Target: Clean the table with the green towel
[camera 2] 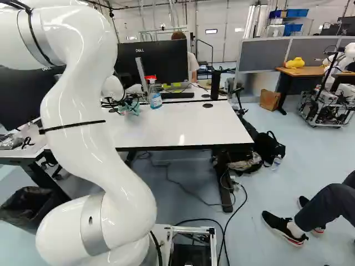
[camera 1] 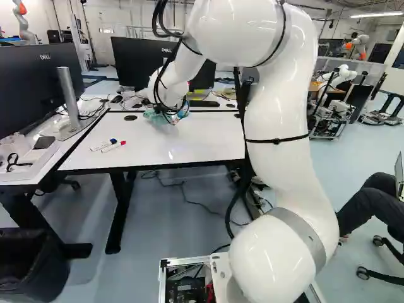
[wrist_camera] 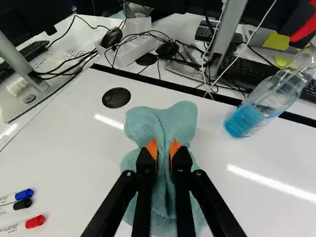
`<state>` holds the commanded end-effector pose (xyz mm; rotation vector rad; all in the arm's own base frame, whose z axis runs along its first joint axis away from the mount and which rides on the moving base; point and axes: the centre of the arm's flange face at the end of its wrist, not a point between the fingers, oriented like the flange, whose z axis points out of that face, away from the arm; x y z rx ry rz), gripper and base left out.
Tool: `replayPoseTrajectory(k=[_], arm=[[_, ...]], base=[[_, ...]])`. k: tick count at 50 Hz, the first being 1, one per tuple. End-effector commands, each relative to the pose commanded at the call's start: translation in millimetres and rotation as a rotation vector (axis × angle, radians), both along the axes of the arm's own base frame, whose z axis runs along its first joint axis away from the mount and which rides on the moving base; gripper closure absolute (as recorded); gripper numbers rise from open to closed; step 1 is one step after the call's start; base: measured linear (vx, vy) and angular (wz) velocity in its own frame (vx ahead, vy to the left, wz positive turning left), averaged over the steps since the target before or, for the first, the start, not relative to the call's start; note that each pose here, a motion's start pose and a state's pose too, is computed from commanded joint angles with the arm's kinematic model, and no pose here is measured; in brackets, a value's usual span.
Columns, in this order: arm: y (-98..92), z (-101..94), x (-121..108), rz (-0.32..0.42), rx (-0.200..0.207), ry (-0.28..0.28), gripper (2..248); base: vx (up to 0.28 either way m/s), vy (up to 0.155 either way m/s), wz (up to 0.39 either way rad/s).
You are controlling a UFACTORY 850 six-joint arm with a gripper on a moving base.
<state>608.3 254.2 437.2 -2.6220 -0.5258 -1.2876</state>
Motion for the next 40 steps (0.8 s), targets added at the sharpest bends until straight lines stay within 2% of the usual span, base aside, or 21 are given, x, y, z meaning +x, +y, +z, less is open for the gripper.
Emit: replayPoseTrajectory(k=[40], arm=[[3.5,-47.2,11.4,-0.002,-0.024,0.058,202]], base=[[0.0,0.0,0.0]])
